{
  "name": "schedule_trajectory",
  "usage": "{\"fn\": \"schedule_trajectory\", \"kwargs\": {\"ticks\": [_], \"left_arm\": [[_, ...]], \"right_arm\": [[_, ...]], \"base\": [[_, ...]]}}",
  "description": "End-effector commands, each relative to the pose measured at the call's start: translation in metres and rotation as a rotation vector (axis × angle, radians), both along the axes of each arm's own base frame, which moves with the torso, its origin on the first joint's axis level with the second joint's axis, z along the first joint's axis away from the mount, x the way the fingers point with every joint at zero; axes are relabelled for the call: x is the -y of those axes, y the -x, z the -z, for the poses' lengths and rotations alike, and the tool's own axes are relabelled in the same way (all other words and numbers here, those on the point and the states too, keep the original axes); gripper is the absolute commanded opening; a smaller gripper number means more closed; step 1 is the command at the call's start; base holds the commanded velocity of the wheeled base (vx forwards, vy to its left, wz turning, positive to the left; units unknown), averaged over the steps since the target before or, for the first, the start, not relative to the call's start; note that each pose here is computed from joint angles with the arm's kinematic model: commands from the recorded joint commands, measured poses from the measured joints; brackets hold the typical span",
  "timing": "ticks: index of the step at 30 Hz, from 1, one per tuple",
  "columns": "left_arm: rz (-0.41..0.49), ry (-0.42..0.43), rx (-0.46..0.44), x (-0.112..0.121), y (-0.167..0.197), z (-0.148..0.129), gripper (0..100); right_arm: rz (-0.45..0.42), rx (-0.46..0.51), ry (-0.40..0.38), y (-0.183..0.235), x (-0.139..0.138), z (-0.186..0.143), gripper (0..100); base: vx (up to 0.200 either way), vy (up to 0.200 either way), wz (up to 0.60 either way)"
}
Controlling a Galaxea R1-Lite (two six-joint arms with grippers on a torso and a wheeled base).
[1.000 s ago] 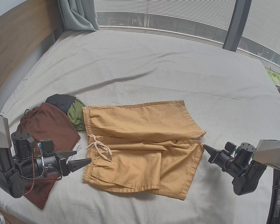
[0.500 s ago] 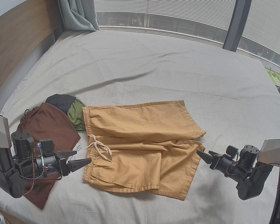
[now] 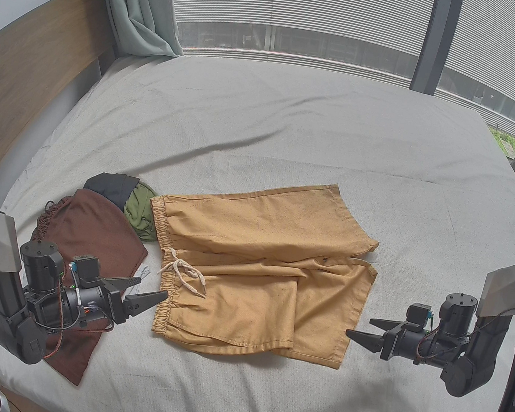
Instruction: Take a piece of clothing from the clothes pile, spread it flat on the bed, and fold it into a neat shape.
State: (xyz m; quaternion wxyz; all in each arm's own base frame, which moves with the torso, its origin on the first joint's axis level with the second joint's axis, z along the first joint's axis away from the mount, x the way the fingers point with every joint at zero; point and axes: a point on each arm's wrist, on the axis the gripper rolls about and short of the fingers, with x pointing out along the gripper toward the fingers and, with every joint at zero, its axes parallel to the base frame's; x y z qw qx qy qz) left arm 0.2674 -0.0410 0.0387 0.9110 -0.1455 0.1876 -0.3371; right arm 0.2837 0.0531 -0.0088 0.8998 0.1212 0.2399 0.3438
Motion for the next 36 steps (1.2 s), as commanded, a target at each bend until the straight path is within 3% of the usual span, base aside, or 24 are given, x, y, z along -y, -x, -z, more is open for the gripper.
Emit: {"fn": "schedule_trajectory", "kwargs": {"ticks": [1,14,36], "left_arm": [[0.000,0.000,-0.001,0.000,0.000,0.000,100],[0.000,0.000,-0.004,0.000,0.000,0.001,100],[0.000,0.000,-0.004,0.000,0.000,0.001,100]], "right_arm": [[-0.024,-0.045,0.012,0.012,-0.004,0.004,100],[-0.088,-0.145,0.027,0.022,-0.014,0.030,100],[-0.092,-0.243,0.007,0.019,-0.024,0.055,100]], "base": [[0.000,0.000,0.00],[0.000,0.000,0.00],[0.000,0.000,0.00]]}}
